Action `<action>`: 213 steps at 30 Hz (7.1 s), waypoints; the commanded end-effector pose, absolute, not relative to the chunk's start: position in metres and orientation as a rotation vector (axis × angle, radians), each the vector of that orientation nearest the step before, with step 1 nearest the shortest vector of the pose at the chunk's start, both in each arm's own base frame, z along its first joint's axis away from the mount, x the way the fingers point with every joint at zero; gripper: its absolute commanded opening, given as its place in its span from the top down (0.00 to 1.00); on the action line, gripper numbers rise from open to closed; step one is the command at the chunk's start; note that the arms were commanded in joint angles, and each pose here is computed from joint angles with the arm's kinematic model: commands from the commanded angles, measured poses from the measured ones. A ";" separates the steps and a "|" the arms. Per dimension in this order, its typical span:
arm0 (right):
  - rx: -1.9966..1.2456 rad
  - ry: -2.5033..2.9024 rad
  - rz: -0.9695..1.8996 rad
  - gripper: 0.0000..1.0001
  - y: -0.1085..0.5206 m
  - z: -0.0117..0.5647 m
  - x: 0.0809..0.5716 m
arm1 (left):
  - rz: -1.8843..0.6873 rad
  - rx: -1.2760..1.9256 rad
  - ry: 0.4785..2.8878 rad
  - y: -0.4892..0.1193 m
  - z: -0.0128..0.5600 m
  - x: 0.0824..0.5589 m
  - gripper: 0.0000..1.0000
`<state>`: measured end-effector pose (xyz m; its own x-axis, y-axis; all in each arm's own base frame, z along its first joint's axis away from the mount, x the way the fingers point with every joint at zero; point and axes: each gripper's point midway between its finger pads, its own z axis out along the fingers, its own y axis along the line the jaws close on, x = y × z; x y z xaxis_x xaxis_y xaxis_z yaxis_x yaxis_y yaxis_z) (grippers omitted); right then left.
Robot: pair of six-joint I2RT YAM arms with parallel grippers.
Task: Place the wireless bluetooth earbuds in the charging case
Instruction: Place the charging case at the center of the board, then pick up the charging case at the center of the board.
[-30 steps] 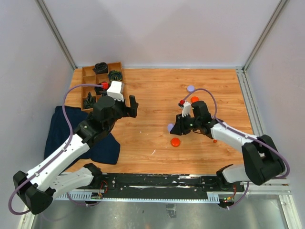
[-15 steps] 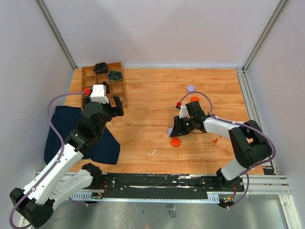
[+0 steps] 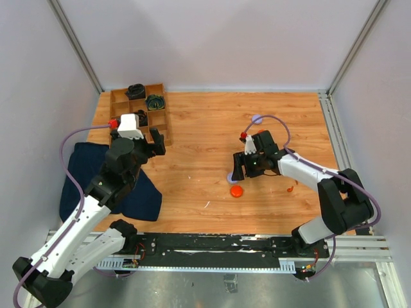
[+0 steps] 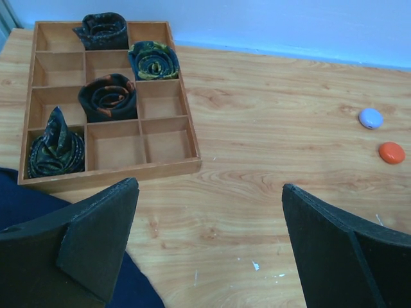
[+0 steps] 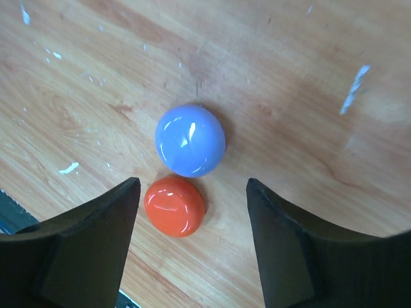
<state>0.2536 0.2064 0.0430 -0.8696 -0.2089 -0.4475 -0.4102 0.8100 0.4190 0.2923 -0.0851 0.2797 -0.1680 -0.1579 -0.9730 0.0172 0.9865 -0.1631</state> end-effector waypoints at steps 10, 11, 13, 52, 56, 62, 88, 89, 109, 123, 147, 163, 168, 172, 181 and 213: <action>-0.469 2.455 0.177 0.17 0.133 0.093 0.359 | -0.187 -0.135 1.689 -0.083 0.290 0.292 0.01; -0.460 2.448 0.152 0.16 0.128 0.094 0.367 | -0.186 -0.136 1.689 -0.083 0.289 0.292 0.01; -0.444 2.432 0.119 0.14 0.119 0.095 0.384 | -0.185 -0.133 1.690 -0.084 0.289 0.293 0.01; -0.446 2.592 0.125 0.49 0.077 0.023 0.476 | -0.215 -0.095 1.711 -0.090 0.280 0.298 0.01; -0.492 2.557 0.136 0.52 0.078 0.040 0.469 | -0.245 -0.057 1.715 -0.097 0.279 0.297 0.01; -0.602 2.476 0.169 0.53 0.089 0.072 0.444 | -0.288 -0.011 1.719 -0.106 0.280 0.295 0.01; -1.553 1.613 0.336 0.52 0.234 0.226 0.273 | -0.989 0.341 1.889 -0.224 0.260 0.254 0.01; -1.580 1.583 0.339 0.53 0.239 0.228 0.268 | -1.024 0.342 1.892 -0.228 0.260 0.251 0.01; -1.907 1.227 0.256 0.53 0.306 0.245 0.215 | -1.384 0.445 2.023 -0.280 0.238 0.213 0.11; -1.929 1.192 0.277 0.52 0.316 0.244 0.208 | -1.461 0.451 2.020 -0.292 0.229 0.207 0.31; -1.890 1.186 0.296 0.42 0.316 0.247 0.205 | -1.499 0.470 1.958 -0.294 0.232 0.202 0.82; -1.392 1.521 0.804 0.18 0.293 0.278 0.200 | -1.387 0.422 1.646 -0.278 0.260 0.214 0.86; -1.073 1.581 1.017 0.19 0.302 0.290 0.207 | -1.368 0.384 1.531 -0.270 0.279 0.216 0.86; -0.889 1.539 1.138 0.23 0.310 0.296 0.211 | -1.408 0.349 1.439 -0.266 0.296 0.211 0.86; -0.571 1.325 1.341 0.29 0.311 0.327 0.215 | -1.468 0.267 1.340 -0.255 0.312 0.203 0.86; -0.619 1.112 1.610 0.90 0.327 0.355 0.193 | -1.540 0.217 1.264 -0.253 0.321 0.194 0.76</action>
<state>0.2032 0.3332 0.3372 -0.3966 0.4368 -0.8074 -0.8980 -0.0021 0.4400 0.1960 -0.2566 0.3205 -0.4262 -0.5804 -0.6939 0.7844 0.1450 -0.6030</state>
